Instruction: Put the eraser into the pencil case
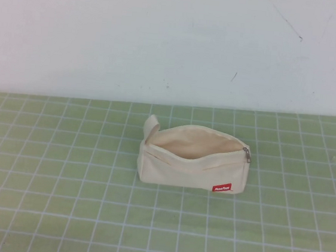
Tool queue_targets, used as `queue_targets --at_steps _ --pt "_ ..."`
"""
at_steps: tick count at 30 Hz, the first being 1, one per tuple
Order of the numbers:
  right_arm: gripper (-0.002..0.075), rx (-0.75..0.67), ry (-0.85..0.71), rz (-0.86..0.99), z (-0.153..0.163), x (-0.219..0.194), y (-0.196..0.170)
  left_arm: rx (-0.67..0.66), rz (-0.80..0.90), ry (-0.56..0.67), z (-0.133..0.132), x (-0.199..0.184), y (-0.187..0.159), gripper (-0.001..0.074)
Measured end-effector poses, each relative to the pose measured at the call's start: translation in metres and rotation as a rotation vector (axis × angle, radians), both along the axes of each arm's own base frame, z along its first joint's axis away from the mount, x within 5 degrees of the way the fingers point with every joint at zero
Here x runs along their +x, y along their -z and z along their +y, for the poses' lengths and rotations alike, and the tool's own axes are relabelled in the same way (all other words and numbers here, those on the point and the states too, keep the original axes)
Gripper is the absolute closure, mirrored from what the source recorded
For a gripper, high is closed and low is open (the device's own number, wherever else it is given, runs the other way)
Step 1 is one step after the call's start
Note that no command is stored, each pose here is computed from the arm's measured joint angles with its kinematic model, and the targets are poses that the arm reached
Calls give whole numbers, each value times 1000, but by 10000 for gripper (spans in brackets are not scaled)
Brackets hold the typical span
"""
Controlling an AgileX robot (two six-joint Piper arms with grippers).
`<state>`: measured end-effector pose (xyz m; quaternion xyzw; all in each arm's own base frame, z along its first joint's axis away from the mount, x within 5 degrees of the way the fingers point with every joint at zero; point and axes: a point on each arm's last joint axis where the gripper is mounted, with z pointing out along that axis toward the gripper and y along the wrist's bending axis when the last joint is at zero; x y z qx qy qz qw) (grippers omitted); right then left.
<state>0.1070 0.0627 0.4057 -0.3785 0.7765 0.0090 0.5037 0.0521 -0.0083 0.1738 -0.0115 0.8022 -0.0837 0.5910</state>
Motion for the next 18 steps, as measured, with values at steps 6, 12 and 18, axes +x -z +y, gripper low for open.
queue_targets --at_steps 6,12,18 --pt "725 196 -58 2 -19 -45 58 0 0 0 0 0 0 736" --pt "725 328 -94 205 -14 -61 117 0 0 0 0 0 0 736" --pt "725 278 -64 308 -12 -58 166 0 0 0 0 0 0 736"
